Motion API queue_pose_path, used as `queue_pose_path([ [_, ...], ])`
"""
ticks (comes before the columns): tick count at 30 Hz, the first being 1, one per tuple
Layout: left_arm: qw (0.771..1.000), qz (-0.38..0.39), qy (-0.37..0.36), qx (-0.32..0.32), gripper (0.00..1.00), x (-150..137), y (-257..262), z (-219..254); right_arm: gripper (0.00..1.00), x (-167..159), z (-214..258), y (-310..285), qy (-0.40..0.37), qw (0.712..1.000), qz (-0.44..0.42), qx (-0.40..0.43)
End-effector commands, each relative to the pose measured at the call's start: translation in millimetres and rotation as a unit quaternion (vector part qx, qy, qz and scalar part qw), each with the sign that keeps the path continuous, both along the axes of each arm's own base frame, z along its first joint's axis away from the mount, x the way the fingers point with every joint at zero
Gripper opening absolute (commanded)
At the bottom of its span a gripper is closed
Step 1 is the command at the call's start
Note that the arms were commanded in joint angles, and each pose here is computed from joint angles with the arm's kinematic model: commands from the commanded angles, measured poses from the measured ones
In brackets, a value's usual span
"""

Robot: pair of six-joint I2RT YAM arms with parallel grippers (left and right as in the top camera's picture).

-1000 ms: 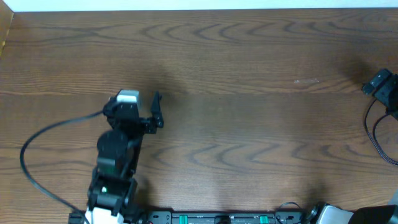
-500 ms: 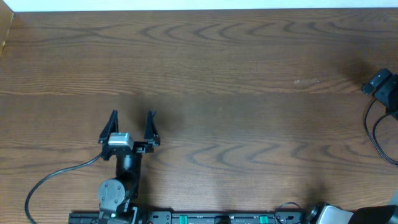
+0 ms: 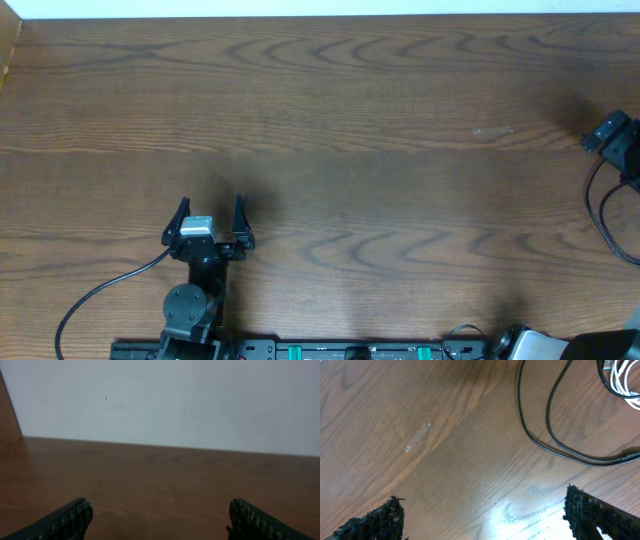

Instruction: Untangle cables

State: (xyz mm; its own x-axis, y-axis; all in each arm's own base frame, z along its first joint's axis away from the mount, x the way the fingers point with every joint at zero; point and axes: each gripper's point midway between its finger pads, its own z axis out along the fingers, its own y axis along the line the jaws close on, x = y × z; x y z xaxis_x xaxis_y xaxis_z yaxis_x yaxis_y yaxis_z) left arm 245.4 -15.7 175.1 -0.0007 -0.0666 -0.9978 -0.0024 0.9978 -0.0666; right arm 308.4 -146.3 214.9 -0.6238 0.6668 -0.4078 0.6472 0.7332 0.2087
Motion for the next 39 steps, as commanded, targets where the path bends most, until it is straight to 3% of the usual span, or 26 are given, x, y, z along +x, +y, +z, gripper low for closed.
queue_pose_path([
  [1,0.999,0.005,0.033,0.010,0.88,-0.9,2.5,-17.0,0.99,2.3,6.5,1.3,-0.009,1.000,0.002,-0.003],
  [4,0.997,0.005,0.069,0.018,0.88,-2.8,2.7,-34.8,0.99,2.3,6.5,1.2,-0.009,1.000,0.002,-0.003],
  [26,0.996,-0.033,0.077,0.031,0.88,-2.5,-3.3,-38.9,0.99,2.3,6.5,1.3,-0.009,1.000,0.002,-0.003],
  [39,0.997,-0.014,0.077,0.027,0.88,-1.9,7.4,-38.9,0.99,2.3,6.5,1.3,-0.009,1.000,0.002,-0.003],
])
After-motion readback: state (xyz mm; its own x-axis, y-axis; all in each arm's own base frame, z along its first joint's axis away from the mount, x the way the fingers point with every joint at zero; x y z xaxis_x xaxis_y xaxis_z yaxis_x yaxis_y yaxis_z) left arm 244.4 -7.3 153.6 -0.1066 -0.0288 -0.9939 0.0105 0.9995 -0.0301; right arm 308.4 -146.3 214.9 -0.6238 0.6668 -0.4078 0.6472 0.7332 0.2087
